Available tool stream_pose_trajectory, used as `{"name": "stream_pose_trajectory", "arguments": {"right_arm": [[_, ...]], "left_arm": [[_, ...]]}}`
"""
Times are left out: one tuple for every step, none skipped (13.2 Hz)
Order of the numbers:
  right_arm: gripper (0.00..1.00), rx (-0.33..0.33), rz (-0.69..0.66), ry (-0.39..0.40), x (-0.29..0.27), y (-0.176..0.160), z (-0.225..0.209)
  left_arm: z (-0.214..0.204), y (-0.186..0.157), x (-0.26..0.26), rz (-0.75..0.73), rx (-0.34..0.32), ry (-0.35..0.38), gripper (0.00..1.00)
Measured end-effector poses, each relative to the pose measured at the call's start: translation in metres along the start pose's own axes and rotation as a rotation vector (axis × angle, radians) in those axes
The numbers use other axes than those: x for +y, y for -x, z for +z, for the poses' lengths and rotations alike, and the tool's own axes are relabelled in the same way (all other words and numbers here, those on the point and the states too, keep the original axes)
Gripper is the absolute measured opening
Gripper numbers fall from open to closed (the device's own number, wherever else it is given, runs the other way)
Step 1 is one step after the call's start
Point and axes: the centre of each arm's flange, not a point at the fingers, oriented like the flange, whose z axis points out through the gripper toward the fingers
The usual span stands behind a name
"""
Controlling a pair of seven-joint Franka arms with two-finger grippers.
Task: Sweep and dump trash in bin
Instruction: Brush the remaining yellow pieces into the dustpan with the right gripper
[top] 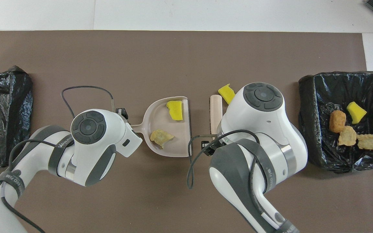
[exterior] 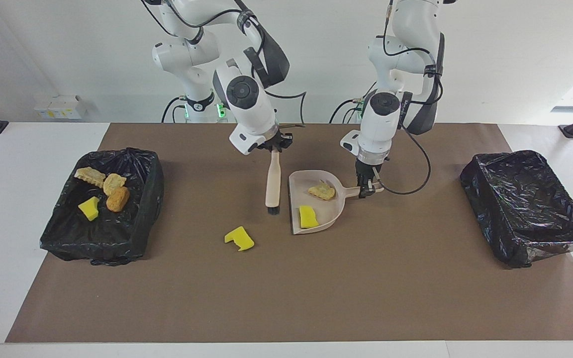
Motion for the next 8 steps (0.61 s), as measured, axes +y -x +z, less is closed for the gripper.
{"name": "stream_pose_trajectory", "arguments": {"right_arm": [[0.26, 0.025, -0.038, 0.061, 0.018, -0.008, -0.002], [0.26, 0.041, -0.079, 0.118, 0.04, -0.019, -0.003], [0.26, 0.049, -0.119, 0.173, 0.066, -0.031, -0.003], [0.26, 0.052, -0.161, 0.233, 0.094, -0.045, -0.002], [0.26, 0.054, -0.198, 0.291, 0.117, -0.058, -0.002], [0.26, 0.056, -0.23, 0.345, 0.129, -0.073, -0.001], [0.26, 0.053, -0.251, 0.384, 0.131, -0.087, 0.005], [0.26, 0.044, -0.265, 0.398, 0.125, -0.101, 0.015]], "left_arm": [[-0.001, 0.002, -0.006, -0.013, 0.0, -0.002, 0.31], [-0.004, 0.007, -0.012, -0.027, -0.004, 0.001, 0.31], [-0.009, 0.012, -0.018, -0.039, -0.01, 0.01, 0.31], [-0.015, 0.015, -0.024, -0.047, -0.016, 0.018, 0.31], [-0.02, 0.016, -0.028, -0.06, -0.023, 0.028, 0.31], [-0.024, 0.018, -0.03, -0.085, -0.029, 0.037, 0.31], [-0.024, 0.019, -0.03, -0.115, -0.036, 0.047, 0.31], [-0.023, 0.019, -0.029, -0.139, -0.046, 0.061, 0.31]]}}
